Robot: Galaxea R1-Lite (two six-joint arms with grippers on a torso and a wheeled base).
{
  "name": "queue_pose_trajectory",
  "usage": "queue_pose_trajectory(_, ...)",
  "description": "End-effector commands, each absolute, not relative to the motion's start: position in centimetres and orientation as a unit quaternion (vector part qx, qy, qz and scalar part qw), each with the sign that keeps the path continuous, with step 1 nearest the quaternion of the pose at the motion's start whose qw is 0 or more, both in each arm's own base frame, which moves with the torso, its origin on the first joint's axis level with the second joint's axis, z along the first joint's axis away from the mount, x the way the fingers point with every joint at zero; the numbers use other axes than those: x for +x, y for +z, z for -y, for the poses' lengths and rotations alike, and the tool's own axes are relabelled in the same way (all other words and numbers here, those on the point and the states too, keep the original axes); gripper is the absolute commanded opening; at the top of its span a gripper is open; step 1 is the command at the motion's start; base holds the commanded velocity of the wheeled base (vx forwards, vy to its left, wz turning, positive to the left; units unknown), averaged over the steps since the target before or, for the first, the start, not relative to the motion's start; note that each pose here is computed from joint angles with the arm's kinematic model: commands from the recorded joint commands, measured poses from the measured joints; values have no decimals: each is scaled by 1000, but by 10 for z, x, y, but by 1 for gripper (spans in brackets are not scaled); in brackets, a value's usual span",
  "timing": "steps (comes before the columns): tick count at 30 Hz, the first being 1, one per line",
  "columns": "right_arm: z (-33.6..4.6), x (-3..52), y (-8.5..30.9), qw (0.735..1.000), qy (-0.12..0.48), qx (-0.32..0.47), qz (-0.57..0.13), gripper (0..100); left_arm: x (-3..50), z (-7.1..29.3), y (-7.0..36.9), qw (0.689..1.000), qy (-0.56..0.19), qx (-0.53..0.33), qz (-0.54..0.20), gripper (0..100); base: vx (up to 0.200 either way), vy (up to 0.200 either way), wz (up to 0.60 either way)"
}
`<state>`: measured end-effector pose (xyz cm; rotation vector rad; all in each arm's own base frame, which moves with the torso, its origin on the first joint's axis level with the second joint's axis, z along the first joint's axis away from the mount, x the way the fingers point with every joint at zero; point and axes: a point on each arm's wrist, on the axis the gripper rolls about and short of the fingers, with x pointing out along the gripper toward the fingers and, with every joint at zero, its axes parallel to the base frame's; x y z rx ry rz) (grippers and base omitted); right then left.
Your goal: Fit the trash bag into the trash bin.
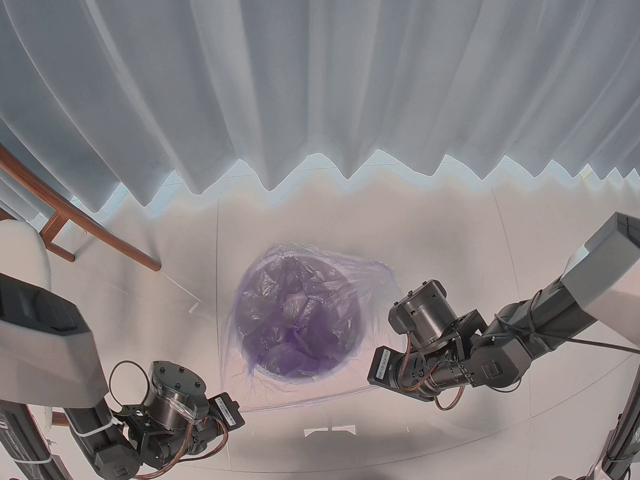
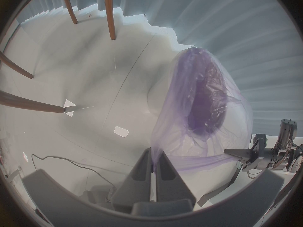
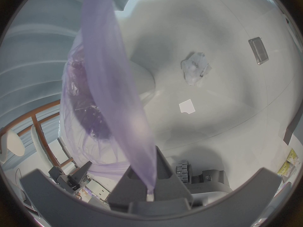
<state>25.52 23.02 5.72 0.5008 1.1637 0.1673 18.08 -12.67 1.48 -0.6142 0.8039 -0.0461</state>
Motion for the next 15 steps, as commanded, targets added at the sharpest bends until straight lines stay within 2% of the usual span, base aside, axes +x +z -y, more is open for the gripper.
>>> queue_pose_trajectory(1, -224, 260, 33, 798, 48, 225, -556, 0, 186, 128, -18, 871, 9, -270, -410, 0, 0, 0, 0)
queue_pose_trajectory(7, -228, 266, 25, 797, 32, 243, -551, 0, 188, 132, -33, 881, 28, -257, -396, 0, 0, 0, 0)
queue_pose_trajectory(15, -238, 280, -3, 821, 26, 258, -509, 0, 196, 137, -49, 893, 24, -268, -361, 0, 0, 0, 0)
